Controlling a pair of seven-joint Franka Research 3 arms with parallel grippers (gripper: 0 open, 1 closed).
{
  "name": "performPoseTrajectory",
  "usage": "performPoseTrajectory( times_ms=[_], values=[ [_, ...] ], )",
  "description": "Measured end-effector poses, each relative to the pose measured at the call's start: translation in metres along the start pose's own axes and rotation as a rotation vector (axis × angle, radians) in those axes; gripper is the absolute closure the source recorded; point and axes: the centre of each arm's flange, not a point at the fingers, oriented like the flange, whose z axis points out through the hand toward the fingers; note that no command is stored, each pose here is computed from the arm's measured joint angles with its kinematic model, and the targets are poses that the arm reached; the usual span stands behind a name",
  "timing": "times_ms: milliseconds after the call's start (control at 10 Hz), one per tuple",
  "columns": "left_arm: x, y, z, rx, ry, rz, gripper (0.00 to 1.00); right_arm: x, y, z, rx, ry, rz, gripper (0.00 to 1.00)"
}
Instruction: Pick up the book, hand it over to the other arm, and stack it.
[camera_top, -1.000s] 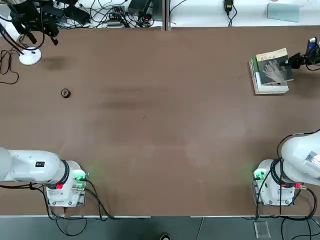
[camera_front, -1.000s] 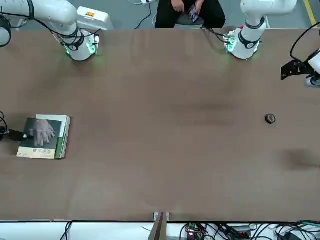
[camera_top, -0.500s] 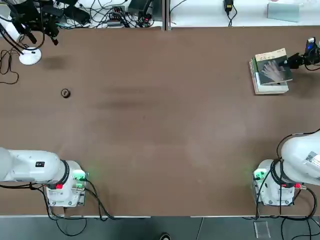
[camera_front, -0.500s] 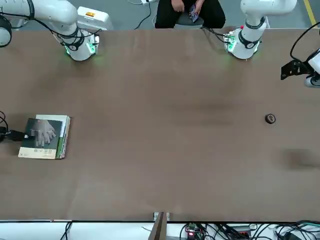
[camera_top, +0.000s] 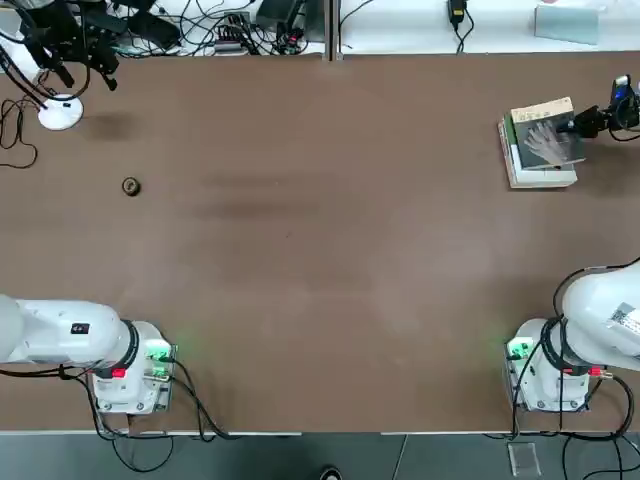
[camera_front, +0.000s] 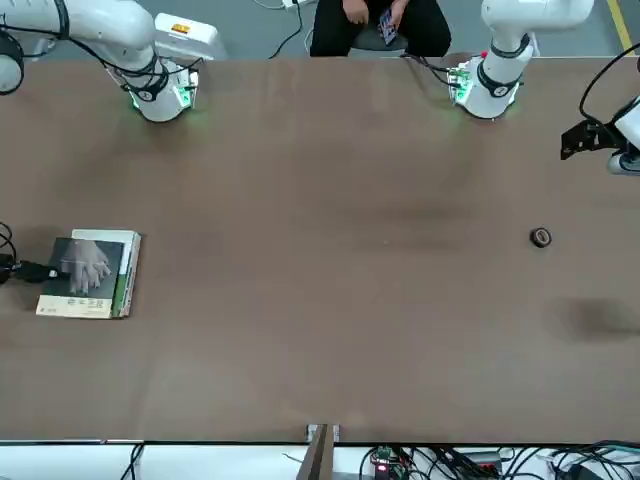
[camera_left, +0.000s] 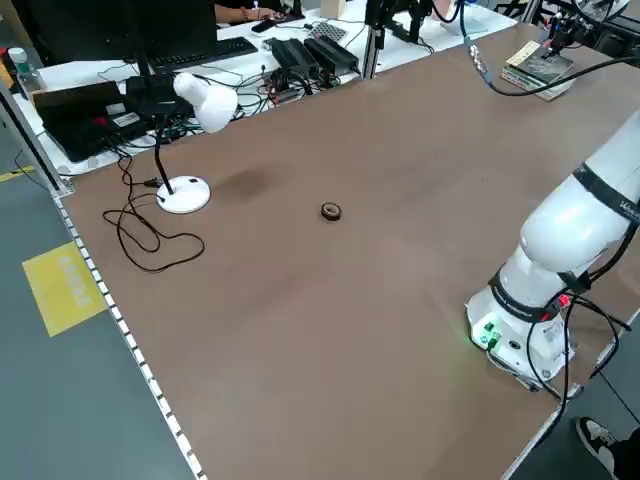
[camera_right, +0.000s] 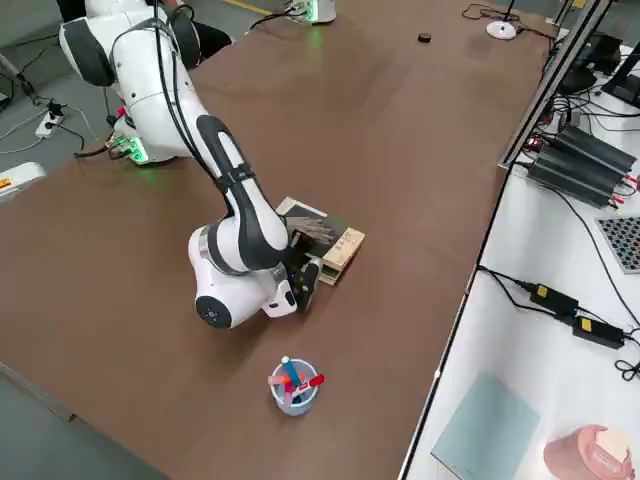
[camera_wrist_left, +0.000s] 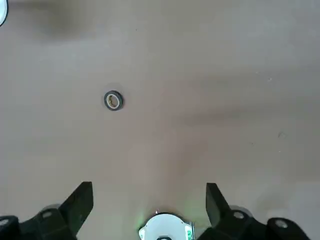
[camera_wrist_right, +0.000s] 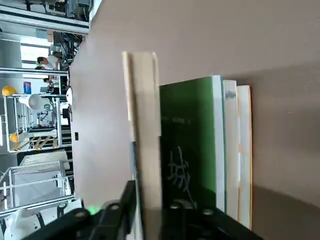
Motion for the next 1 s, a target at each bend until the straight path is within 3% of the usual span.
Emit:
performPoseTrajectory(
  times_ms=[200,400,800,1000],
  values=[
    [0.0,0.0,0.0,0.0,-0.001,0.0,0.01,0.0,0.001,0.0,-0.001,0.0,0.001,0.63],
    [0.001,0.001,0.001,0.0,-0.002,0.002,0.01,-0.001,0.002,-0.001,-0.004,0.0,0.003,0.5],
    [0.001,0.001,0.001,0.0,-0.002,0.003,0.01,-0.004,0.009,-0.004,-0.02,0.004,0.013,0.39],
    [0.001,0.001,0.001,0.0,-0.003,0.003,0.01,-0.005,0.011,-0.005,-0.021,0.006,0.016,0.27]
  ],
)
